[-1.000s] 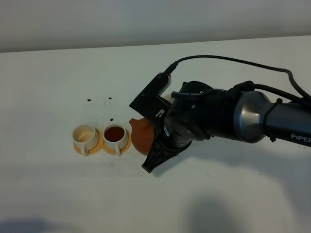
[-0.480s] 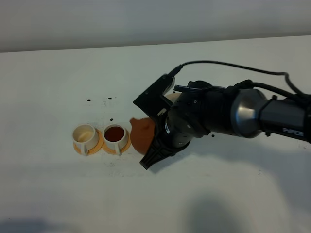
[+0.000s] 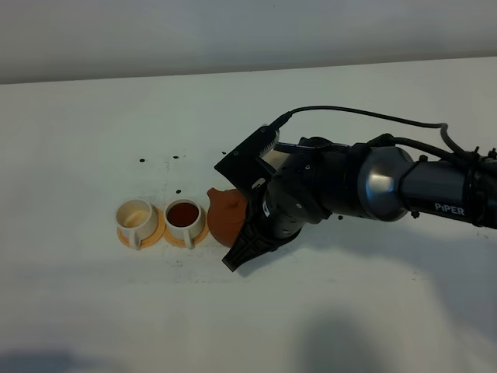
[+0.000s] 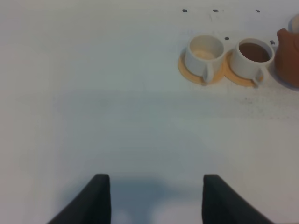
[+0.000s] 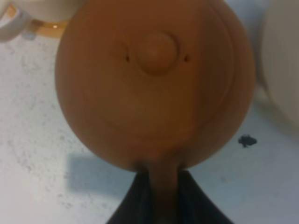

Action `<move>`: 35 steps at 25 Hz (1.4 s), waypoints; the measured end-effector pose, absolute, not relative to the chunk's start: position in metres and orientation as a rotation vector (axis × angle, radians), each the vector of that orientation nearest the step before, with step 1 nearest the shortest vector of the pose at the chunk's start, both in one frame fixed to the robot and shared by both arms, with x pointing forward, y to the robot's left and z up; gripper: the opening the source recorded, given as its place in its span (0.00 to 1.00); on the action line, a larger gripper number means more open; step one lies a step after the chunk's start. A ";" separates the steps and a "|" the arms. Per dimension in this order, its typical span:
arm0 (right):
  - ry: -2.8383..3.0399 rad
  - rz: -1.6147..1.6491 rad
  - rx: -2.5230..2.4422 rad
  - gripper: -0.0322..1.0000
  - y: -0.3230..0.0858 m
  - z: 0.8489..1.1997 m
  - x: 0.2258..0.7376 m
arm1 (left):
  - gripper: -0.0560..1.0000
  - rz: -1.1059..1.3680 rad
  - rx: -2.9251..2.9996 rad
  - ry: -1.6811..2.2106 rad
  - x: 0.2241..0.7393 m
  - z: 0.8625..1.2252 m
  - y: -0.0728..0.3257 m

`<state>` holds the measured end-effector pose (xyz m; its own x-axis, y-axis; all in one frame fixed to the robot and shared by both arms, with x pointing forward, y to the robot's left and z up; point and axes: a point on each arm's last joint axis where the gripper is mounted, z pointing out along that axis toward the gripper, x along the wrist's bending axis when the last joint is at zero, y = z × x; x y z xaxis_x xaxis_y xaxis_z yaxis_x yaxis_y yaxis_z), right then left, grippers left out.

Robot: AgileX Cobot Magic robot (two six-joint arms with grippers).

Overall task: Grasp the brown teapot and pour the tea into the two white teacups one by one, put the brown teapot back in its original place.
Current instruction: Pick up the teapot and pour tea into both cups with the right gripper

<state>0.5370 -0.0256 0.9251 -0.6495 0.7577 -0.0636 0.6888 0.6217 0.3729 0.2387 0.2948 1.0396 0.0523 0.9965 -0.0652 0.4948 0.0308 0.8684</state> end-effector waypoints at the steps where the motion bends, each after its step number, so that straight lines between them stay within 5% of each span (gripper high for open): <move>1: 2.630 0.468 1.181 0.14 -0.026 0.928 0.536 | 0.47 0.831 1.567 1.545 0.239 1.040 0.295; 21: 2.493 0.442 0.607 0.14 -0.001 0.997 0.532 | 0.47 0.830 1.566 1.545 0.239 1.040 0.295; 35: 2.470 0.290 0.276 0.14 0.020 0.967 0.529 | 0.47 0.830 1.566 1.545 0.239 1.040 0.295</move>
<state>0.5294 0.0199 0.9666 -0.7802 0.2656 -0.5663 0.1273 0.9538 0.2720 0.2387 0.2948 1.0396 0.0518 0.9965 -0.0661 0.4949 0.0319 0.8684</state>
